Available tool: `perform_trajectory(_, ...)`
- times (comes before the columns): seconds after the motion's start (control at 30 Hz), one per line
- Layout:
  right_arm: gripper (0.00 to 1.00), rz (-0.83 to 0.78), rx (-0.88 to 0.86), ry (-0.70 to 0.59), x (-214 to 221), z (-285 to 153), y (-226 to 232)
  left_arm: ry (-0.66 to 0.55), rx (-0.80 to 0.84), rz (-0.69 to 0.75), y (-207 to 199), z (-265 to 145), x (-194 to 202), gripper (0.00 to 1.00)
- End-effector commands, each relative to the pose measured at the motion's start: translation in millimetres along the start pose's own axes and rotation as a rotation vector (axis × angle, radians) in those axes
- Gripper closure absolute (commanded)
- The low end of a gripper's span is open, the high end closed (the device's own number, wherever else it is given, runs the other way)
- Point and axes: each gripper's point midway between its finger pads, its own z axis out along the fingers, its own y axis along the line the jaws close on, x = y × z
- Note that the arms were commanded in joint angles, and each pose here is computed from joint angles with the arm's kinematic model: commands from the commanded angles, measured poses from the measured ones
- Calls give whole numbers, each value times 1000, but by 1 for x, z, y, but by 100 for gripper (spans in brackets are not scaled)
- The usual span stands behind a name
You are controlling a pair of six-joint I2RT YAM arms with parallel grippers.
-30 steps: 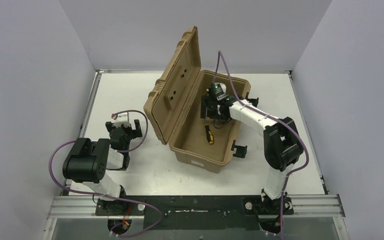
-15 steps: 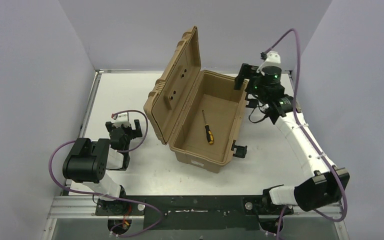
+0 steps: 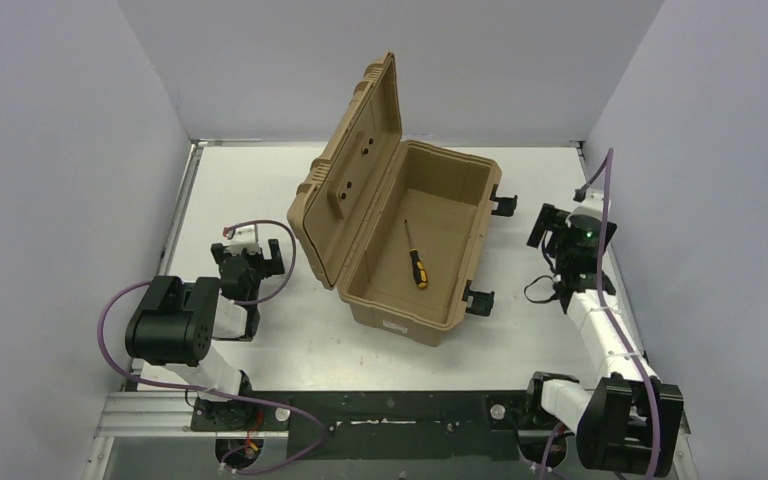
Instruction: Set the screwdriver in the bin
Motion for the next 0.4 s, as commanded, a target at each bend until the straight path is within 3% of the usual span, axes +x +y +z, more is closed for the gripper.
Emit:
perform_trajectory(0.0, 0, 42, 8, -218, -24, -1, -10, -75, 11, -4, -3, 6, -22, 3)
perform_trajectory(0.13, 0, 75, -7, -210, 5, 4, -12, -74, 11, -4, -3, 5, -22, 3)
perform_trajectory(0.37, 0, 86, -36, -202, 17, 10, -8, -74, 10, -4, -3, 6, -22, 3)
